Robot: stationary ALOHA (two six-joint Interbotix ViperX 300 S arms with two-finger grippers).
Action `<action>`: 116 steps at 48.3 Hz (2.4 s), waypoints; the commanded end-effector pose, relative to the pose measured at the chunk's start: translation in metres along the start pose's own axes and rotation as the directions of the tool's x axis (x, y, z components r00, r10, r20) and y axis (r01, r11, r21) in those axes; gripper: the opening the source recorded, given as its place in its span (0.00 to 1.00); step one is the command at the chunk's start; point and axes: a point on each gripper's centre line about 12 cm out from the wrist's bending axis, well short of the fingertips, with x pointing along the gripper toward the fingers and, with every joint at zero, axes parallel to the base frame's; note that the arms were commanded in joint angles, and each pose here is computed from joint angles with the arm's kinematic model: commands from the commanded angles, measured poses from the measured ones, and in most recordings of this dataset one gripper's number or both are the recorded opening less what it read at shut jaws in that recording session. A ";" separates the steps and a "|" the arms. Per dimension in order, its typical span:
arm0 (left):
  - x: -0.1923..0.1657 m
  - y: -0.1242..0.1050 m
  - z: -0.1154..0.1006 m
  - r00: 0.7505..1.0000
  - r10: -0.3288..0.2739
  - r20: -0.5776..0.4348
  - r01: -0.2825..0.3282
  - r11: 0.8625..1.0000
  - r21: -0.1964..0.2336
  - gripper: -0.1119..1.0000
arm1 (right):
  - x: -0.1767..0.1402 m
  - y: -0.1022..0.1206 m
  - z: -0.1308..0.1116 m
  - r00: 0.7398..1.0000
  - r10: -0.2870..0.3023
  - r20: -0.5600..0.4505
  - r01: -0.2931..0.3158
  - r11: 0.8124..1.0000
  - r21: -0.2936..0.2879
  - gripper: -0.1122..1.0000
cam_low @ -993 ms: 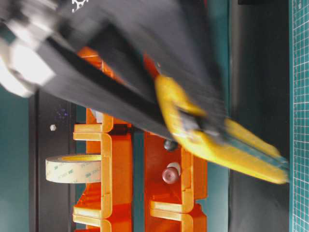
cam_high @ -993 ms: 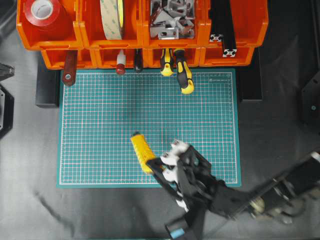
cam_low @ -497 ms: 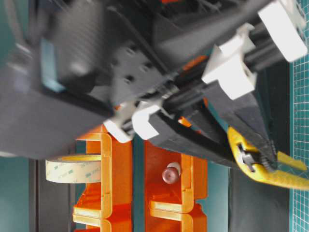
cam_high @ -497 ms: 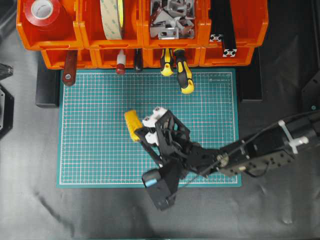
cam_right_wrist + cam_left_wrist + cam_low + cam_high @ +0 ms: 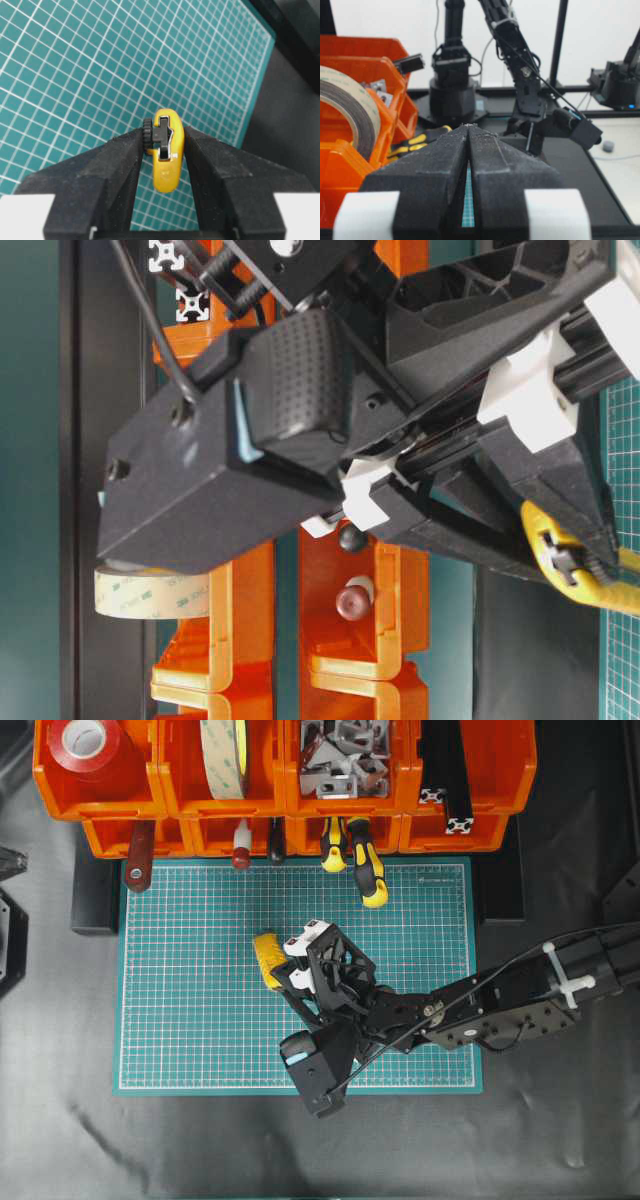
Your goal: Pick cutter from container rack with right arm.
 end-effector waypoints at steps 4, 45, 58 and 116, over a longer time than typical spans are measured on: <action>0.003 -0.001 0.001 1.000 -0.003 -0.005 0.003 1.000 -0.025 0.10 | -0.004 -0.001 0.003 1.000 0.017 0.025 -0.017 0.999 0.027 0.35; 0.002 -0.001 0.004 1.000 -0.006 0.006 0.006 0.999 -0.034 0.10 | -0.005 0.025 -0.012 0.991 0.134 0.007 -0.134 0.981 0.140 0.68; 0.002 -0.001 0.002 1.000 -0.006 0.001 0.006 0.999 -0.034 0.10 | -0.009 0.040 -0.024 0.979 0.201 -0.029 -0.189 0.953 0.235 0.78; -0.008 -0.003 -0.001 0.995 -0.016 -0.103 0.012 0.999 -0.034 0.10 | -0.186 -0.048 -0.017 0.866 0.028 0.499 -0.400 0.636 0.660 0.78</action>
